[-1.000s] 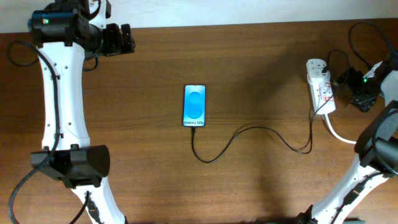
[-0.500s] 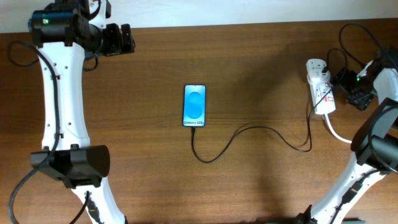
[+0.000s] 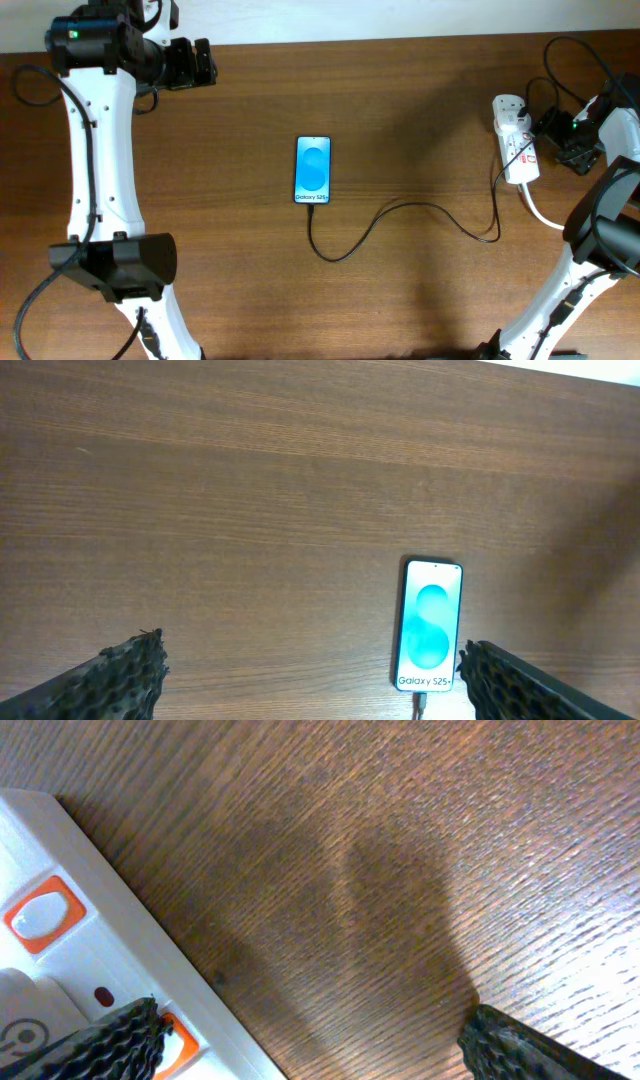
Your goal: Plug charger to phone and switch on socket
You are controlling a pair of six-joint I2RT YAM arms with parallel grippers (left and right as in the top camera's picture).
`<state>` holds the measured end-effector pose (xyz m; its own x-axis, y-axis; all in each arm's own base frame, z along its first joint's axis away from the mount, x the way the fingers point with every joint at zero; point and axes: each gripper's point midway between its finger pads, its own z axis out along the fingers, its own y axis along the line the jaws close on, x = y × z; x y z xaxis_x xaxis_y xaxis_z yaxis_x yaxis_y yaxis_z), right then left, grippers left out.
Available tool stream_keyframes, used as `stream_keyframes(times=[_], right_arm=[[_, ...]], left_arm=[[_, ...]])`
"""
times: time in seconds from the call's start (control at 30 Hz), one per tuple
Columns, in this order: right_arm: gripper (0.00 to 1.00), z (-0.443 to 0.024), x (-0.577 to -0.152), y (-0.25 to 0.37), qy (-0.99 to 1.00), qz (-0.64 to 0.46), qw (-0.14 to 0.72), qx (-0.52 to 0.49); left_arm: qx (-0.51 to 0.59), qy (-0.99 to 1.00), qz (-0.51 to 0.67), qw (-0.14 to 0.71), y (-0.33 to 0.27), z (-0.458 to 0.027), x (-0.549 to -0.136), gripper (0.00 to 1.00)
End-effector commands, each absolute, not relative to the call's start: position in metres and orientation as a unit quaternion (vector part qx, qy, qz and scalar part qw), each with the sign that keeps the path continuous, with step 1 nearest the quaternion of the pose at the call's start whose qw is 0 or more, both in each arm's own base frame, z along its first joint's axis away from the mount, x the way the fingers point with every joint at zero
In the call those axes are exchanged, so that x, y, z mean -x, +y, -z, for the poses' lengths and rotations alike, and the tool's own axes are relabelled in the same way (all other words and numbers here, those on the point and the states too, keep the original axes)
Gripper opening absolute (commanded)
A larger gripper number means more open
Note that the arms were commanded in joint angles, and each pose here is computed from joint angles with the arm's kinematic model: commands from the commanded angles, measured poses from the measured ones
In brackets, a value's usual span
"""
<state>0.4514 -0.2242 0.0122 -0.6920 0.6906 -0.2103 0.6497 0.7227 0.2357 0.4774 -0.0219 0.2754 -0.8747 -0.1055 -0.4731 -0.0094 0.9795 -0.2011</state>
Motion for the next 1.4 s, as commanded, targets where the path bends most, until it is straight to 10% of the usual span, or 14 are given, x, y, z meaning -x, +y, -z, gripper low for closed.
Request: stream_keyframes(times=[0.0,1.37], right_arm=[[0.98,0.028,-0.435,-0.198,0.931,-0.077,0.076,-0.349],[0.98,0.028,-0.431,-0.147,0.945,-0.102,0.027,-0.311]], left_arm=[[0.03,0.964,0.092,0.246,-0.019,-0.272,-0.479,0.99],[0.03,0.964,0.092,0.246,-0.019,-0.272,-0.479,0.99]])
